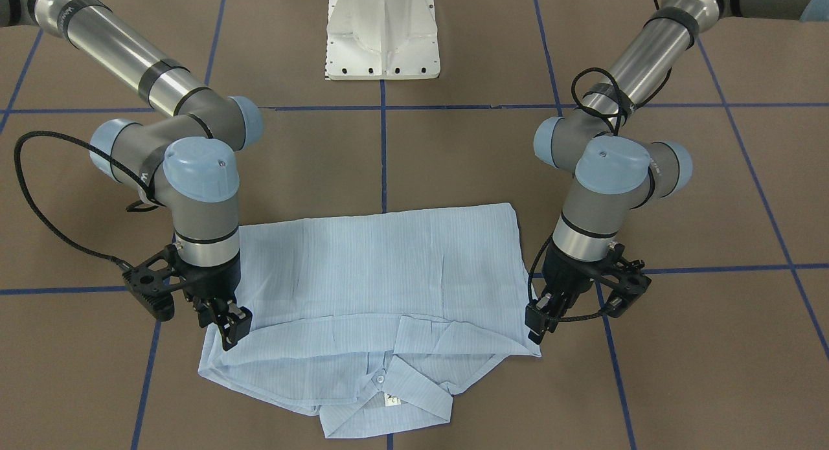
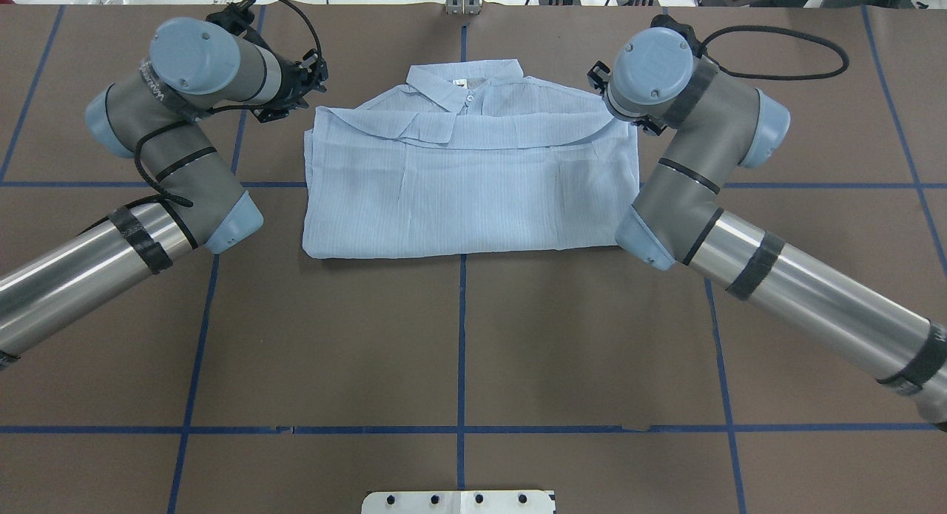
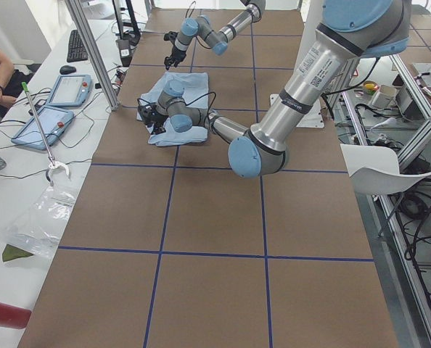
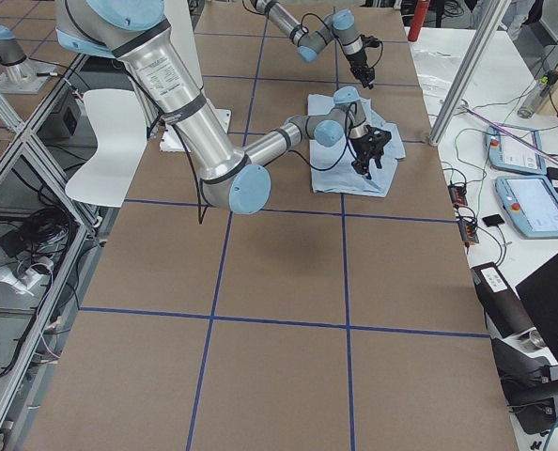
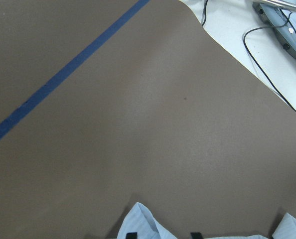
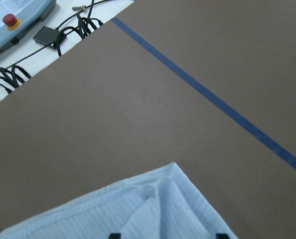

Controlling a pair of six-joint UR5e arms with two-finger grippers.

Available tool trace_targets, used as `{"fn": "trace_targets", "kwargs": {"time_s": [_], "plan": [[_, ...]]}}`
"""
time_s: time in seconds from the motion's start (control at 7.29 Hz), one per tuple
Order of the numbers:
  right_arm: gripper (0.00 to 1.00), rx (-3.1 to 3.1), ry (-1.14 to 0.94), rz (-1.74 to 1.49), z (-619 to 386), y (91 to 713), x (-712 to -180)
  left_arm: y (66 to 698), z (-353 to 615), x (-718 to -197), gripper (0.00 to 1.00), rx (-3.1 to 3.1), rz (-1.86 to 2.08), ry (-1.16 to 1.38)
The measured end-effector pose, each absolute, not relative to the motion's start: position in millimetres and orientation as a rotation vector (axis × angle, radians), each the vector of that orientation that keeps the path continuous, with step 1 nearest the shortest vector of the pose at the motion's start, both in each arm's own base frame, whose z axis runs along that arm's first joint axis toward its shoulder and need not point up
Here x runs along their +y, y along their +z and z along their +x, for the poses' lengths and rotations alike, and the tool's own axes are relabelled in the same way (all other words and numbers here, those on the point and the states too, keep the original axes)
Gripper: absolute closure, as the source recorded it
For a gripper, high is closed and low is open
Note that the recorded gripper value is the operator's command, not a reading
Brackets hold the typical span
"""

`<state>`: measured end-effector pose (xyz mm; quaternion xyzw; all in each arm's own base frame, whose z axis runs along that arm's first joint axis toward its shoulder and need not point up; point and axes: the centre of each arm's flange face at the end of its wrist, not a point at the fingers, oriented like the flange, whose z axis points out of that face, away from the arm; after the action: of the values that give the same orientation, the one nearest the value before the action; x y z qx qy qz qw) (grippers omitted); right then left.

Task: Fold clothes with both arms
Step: 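Grasp the folded shirt's corner with the right gripper and pull it toward the robot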

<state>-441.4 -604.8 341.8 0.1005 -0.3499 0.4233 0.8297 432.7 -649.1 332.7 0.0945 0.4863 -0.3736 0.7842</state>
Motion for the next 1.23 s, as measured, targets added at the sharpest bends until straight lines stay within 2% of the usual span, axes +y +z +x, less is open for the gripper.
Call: {"fn": "trace_targets", "kwargs": {"time_s": [0.14, 0.41, 0.82, 1.1, 1.23], "plan": [[0.25, -0.769, 0.865, 0.202, -431.6, 353.6, -565.3, 331.6, 428.9, -647.5, 0.54, 1.055, 0.206, -0.809], [0.25, -0.805, 0.818, 0.152, -415.6, 368.4, -499.1, 328.7, 421.9, -642.7, 0.54, 1.066, 0.213, -0.809], [0.27, -0.778, 0.790, 0.086, -438.5, 394.1, -458.3, 331.3, 418.8, -640.7, 0.54, 1.062, 0.219, -0.811], [0.65, -0.767, 0.785, 0.079, -444.1, 399.4, -455.3, 334.4, 417.9, -640.0, 0.54, 1.058, 0.220, -0.812], [0.95, -0.766, 0.785, 0.077, -445.1, 399.6, -455.4, 337.9, 416.8, -639.0, 0.54, 1.054, 0.219, -0.814]]}}
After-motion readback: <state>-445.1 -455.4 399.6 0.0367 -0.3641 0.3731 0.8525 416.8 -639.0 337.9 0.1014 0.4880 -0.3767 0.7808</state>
